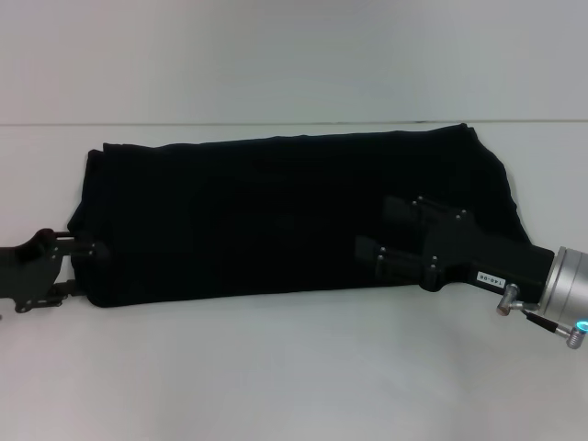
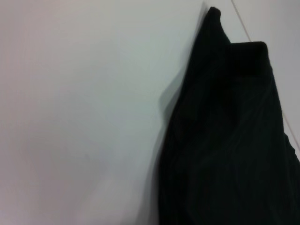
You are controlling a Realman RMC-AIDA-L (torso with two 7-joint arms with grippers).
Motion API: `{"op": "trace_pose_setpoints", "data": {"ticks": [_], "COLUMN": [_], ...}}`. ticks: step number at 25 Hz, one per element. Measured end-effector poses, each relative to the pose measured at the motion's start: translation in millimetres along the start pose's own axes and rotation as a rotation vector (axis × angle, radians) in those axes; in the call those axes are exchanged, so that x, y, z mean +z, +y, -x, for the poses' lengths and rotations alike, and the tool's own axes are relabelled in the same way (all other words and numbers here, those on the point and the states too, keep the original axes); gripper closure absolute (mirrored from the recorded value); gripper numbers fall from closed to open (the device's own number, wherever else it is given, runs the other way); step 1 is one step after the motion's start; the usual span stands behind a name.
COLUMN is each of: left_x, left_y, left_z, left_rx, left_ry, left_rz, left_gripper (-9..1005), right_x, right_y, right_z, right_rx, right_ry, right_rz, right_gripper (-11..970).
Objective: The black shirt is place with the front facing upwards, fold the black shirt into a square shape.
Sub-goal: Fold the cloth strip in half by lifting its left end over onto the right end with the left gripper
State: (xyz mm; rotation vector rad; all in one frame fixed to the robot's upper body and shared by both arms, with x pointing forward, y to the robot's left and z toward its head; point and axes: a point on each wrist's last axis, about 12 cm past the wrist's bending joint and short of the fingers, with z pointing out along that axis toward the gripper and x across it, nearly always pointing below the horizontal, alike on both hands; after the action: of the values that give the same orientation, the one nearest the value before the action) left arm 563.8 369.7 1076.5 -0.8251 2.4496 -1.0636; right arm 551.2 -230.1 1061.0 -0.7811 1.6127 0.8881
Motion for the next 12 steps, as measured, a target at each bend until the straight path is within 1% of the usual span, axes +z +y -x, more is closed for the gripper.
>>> {"op": "trace_pose_setpoints", "data": {"ticks": [7,12], "left_x": [-2.8,-3.2], "left_y": [4.7,5.1], "left_z": [-2.9,-2.9], "left_rx": [-0.001,-0.004], "left_ry": [0.019,0.021], "left_rz": [0.019,0.023], "left_gripper": [320,321], "right_x": [0.1,0.0], "right_y": [0.0,0.1], "right_z": [0.1,0.1], "right_rx": [0.000,0.000], "right_ry": [0.000,-0.001], "right_rz": [0.001,0.001], "right_gripper": [121,121]}}
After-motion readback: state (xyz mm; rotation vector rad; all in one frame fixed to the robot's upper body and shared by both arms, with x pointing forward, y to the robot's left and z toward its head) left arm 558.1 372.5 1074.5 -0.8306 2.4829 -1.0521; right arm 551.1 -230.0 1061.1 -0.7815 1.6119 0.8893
